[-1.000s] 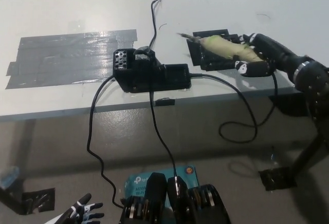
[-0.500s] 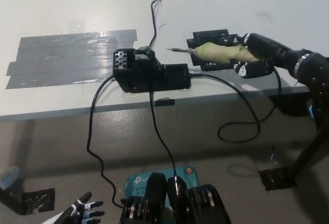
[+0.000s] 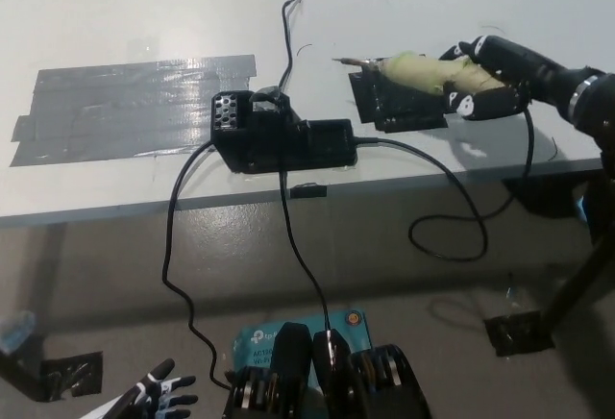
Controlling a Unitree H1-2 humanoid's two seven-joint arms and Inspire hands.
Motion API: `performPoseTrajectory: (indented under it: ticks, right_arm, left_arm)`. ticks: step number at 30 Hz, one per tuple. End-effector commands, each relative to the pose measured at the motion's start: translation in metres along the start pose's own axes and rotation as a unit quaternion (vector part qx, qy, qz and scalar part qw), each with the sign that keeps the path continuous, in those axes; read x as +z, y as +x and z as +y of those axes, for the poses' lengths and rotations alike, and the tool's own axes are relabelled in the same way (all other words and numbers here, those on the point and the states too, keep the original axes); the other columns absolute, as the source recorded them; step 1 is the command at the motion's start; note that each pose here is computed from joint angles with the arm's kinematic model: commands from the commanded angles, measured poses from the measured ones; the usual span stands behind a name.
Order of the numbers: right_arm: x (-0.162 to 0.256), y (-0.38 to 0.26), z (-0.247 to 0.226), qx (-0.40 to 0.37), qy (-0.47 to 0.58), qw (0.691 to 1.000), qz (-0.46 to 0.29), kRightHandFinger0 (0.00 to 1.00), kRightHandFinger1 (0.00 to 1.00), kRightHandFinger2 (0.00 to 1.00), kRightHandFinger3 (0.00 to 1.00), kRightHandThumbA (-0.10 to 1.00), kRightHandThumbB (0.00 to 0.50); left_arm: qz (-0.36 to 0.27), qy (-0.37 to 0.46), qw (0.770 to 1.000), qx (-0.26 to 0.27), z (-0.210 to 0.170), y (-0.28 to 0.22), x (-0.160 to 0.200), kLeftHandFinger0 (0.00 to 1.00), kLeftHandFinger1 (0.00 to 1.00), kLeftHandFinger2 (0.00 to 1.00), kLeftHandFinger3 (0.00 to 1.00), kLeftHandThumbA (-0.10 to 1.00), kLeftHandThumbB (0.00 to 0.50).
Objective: The robot uses its right hand to grab and lift the soldering gun kept on the middle of the table and puts it in its base
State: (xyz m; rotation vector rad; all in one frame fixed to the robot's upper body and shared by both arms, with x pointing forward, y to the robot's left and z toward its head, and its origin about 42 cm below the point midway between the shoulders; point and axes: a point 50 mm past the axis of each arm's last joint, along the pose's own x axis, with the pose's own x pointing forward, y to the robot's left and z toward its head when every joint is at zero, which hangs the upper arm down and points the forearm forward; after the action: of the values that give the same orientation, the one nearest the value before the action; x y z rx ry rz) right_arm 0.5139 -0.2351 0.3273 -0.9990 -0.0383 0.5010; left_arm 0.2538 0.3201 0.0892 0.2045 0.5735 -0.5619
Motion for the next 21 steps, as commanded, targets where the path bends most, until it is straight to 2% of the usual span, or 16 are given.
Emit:
performPoseTrajectory:
  ticks: [1, 3, 4, 6, 7, 9, 10, 12, 14, 15, 18, 21]
  right_arm:
    - [0.035, -0.002, -0.039, -0.046, -0.026, 0.997, -0.054, 0.0, 0.37, 0.51, 0.27, -0.1, 0.185]
    - [0.039, -0.003, -0.037, -0.041, -0.03, 0.997, -0.053, 0.02, 0.4, 0.54, 0.3, -0.1, 0.141]
    - [0.043, -0.001, -0.031, -0.031, -0.032, 0.997, -0.064, 0.03, 0.42, 0.55, 0.3, -0.1, 0.105]
    - [0.043, 0.0, -0.029, -0.029, -0.033, 0.997, -0.07, 0.03, 0.42, 0.55, 0.3, -0.1, 0.1]
    - [0.045, 0.002, -0.024, -0.024, -0.035, 0.996, -0.079, 0.0, 0.39, 0.54, 0.28, -0.1, 0.085]
    - [0.049, 0.001, -0.022, -0.022, -0.035, 0.996, -0.081, 0.03, 0.42, 0.57, 0.32, -0.1, 0.075]
    - [0.052, 0.0, -0.02, -0.019, -0.038, 0.995, -0.092, 0.03, 0.42, 0.58, 0.34, -0.1, 0.085]
    - [0.052, 0.0, -0.02, -0.018, -0.039, 0.995, -0.093, 0.03, 0.42, 0.56, 0.33, -0.1, 0.115]
    - [0.056, 0.0, -0.018, -0.018, -0.05, 0.994, -0.096, 0.03, 0.41, 0.54, 0.28, -0.1, 0.077]
    - [0.059, -0.001, -0.015, -0.01, -0.048, 0.995, -0.09, 0.05, 0.44, 0.57, 0.3, -0.1, 0.007]
    - [0.063, -0.003, -0.012, 0.006, -0.045, 0.995, -0.087, 0.03, 0.4, 0.55, 0.29, -0.1, 0.0]
    - [0.065, -0.003, -0.01, 0.013, -0.049, 0.994, -0.096, 0.01, 0.39, 0.57, 0.3, -0.1, 0.0]
  left_arm:
    - [0.004, 0.019, 1.0, -0.005, 0.008, -0.007, 0.008, 1.0, 1.0, 1.0, 1.0, 1.0, 0.387]
    - [0.004, 0.021, 1.0, -0.005, 0.008, -0.007, 0.009, 1.0, 1.0, 1.0, 1.0, 1.0, 0.378]
    - [0.004, 0.021, 1.0, -0.005, 0.007, -0.007, 0.009, 1.0, 1.0, 1.0, 1.0, 1.0, 0.393]
    - [0.004, 0.021, 1.0, -0.004, 0.008, -0.007, 0.009, 1.0, 1.0, 1.0, 1.0, 1.0, 0.396]
    - [0.003, 0.02, 1.0, -0.003, 0.008, -0.006, 0.009, 1.0, 1.0, 1.0, 1.0, 1.0, 0.397]
    - [0.003, 0.021, 1.0, -0.005, 0.008, -0.005, 0.01, 1.0, 1.0, 1.0, 1.0, 1.0, 0.391]
    - [0.003, 0.02, 1.0, -0.006, 0.009, -0.006, 0.01, 1.0, 1.0, 1.0, 1.0, 1.0, 0.384]
    - [0.003, 0.02, 1.0, -0.006, 0.009, -0.006, 0.01, 1.0, 1.0, 1.0, 1.0, 1.0, 0.381]
    - [0.003, 0.021, 1.0, -0.006, 0.009, -0.006, 0.01, 1.0, 1.0, 1.0, 1.0, 1.0, 0.387]
    - [0.003, 0.019, 1.0, -0.008, 0.009, -0.006, 0.01, 1.0, 1.0, 1.0, 1.0, 1.0, 0.401]
    - [0.004, 0.02, 1.0, -0.007, 0.009, -0.005, 0.01, 1.0, 1.0, 1.0, 1.0, 1.0, 0.414]
    - [0.003, 0.022, 1.0, -0.005, 0.011, -0.007, 0.01, 1.0, 1.0, 1.0, 1.0, 1.0, 0.403]
